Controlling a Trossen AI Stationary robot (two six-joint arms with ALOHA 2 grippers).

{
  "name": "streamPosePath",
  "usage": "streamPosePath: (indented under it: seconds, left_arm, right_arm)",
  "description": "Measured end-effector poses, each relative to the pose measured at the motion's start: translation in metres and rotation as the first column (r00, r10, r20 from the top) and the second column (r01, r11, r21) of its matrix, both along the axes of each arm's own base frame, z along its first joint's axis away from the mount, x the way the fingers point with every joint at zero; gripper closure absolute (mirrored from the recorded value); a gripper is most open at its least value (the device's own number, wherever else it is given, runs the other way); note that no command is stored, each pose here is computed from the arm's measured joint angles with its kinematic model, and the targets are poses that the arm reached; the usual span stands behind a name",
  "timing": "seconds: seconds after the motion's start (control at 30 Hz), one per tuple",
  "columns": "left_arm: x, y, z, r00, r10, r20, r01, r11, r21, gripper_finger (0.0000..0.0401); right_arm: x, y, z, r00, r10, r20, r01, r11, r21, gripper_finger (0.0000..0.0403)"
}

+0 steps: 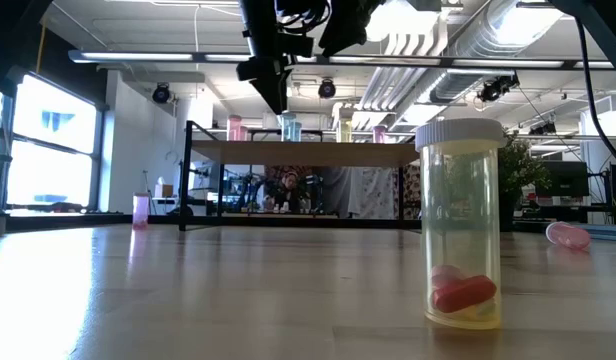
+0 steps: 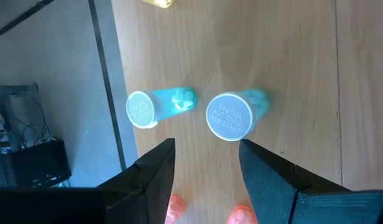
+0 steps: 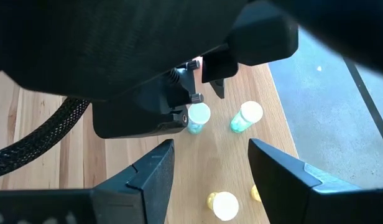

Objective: Pick and place medicine bottles onto shelf by color
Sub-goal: Put the right blue pill bottle on the shelf aligned with the other blue pill bottle, then put the bottom purple pill bottle on the shelf aligned with the other purple pill bottle

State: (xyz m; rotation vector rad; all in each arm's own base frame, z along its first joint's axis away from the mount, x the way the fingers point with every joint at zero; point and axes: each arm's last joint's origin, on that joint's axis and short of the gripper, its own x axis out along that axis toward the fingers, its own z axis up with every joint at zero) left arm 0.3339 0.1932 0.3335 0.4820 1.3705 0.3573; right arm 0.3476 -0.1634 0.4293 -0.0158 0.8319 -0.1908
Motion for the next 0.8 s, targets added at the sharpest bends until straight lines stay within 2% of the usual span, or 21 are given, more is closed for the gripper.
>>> streamPosePath:
  seconds: [0.3, 0.53, 0.7, 0.8]
  left_arm:
    - [0.001, 0.000, 0.000, 1.000, 0.002, 0.015, -0.001, 1.000, -0.009, 0.0231]
    - [-0.003, -0.001, 0.010, 0.995, 0.091, 0.038, -0.092, 0.996, 0.013, 0.0231]
    - [-0.009, -0.006, 0.023, 0.990, 0.122, 0.077, -0.118, 0.992, -0.047, 0.0231]
    - [-0.017, -0.009, 0.033, 0.983, 0.132, 0.131, -0.115, 0.984, -0.134, 0.0231]
  right_arm:
    - [0.000, 0.000, 0.000, 1.000, 0.000, 0.000, 0.000, 1.000, 0.001, 0.0206]
    - [-0.004, 0.004, 0.001, 1.000, -0.022, -0.021, 0.022, 1.000, 0.022, 0.0206]
    - [-0.014, 0.011, 0.008, 0.999, -0.046, -0.029, 0.048, 0.998, 0.047, 0.0206]
    - [-0.020, 0.016, 0.013, 0.998, -0.058, -0.024, 0.060, 0.996, 0.072, 0.0206]
